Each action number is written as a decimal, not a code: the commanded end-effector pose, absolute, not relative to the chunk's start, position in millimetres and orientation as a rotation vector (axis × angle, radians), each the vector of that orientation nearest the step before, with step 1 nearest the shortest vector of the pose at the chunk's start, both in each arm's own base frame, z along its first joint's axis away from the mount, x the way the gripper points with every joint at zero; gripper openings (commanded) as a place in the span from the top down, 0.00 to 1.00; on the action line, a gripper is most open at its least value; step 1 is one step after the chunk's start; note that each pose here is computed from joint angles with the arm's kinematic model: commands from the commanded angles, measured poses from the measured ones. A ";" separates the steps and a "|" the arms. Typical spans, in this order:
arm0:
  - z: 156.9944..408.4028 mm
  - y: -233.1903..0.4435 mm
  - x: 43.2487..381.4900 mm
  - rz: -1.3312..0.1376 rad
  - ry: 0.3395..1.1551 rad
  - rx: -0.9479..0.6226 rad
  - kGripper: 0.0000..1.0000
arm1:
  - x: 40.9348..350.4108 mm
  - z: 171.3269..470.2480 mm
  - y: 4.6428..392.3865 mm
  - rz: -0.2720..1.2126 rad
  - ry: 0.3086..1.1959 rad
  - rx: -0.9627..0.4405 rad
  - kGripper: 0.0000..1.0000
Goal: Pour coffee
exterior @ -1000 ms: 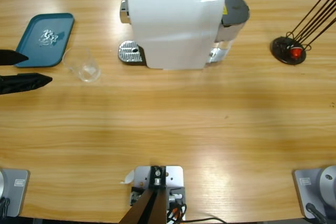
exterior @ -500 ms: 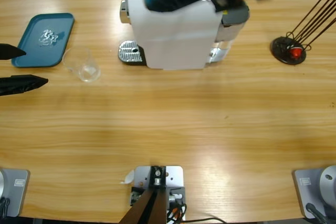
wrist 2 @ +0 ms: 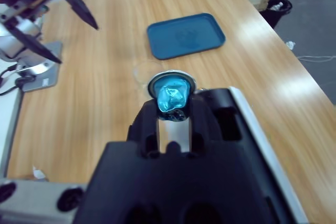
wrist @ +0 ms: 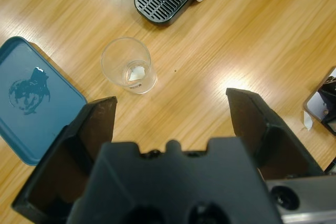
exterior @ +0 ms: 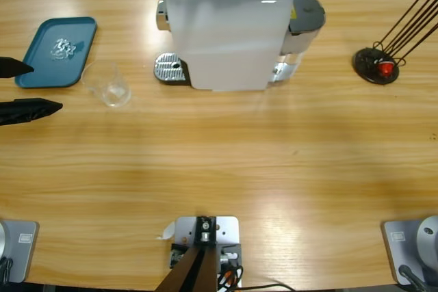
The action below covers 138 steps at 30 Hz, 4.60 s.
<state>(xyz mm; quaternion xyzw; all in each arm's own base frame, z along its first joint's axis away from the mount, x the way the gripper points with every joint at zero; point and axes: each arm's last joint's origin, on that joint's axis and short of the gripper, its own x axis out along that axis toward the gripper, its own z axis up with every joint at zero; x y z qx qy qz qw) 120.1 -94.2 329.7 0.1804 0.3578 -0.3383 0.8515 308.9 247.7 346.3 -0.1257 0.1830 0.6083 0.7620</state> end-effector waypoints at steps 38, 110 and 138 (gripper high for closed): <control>308.6 -82.3 103.4 -0.723 0.786 0.385 0.10 | 340.6 308.8 264.0 1.169 0.553 -0.401 0.73; 303.9 -85.0 106.5 -0.718 0.802 0.366 0.09 | 295.4 340.9 302.7 0.888 0.486 -0.581 0.00; 303.5 -88.2 109.3 -0.732 0.795 0.348 0.09 | 266.0 409.0 291.5 0.817 0.329 -0.636 0.01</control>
